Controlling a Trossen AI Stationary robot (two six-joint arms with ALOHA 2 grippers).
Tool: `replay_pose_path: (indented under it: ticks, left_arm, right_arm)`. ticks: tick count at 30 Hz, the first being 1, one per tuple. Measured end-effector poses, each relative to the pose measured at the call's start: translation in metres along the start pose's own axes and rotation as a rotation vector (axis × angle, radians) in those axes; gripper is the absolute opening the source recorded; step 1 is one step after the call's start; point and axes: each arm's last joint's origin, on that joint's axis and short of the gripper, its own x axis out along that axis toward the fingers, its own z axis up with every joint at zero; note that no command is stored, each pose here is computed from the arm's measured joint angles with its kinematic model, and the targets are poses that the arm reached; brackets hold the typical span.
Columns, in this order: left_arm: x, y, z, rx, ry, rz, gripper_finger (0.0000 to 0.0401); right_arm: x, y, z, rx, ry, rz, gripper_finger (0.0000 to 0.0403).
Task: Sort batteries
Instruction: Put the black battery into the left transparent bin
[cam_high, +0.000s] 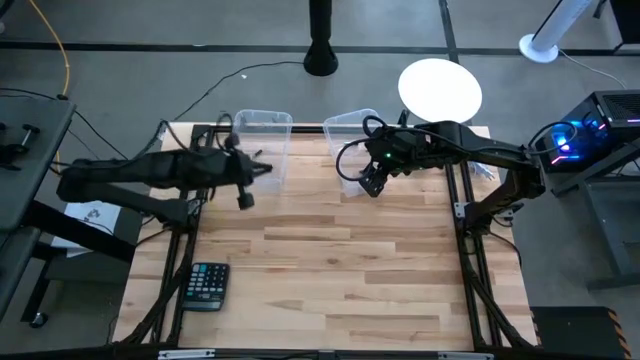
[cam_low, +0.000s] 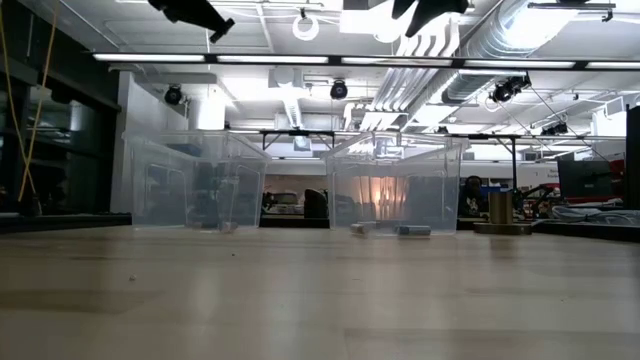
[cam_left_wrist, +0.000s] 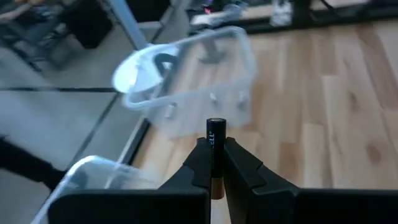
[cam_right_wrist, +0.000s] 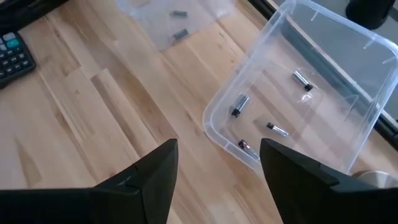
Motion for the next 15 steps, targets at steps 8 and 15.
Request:
replay_pose_path:
  ticks: [8,15]
  left_arm:
    - [0.001,0.012,-0.010,-0.103,-0.024,0.068,0.0006]
    - [0.019,0.007,-0.026,-0.213,-0.111,0.092,0.0006]
  right_arm:
    - [0.006,0.002,0.001,-0.017,0.007,-0.004,0.0222]
    - [0.022,0.008,0.002,-0.058,0.054,-0.022,0.0222]
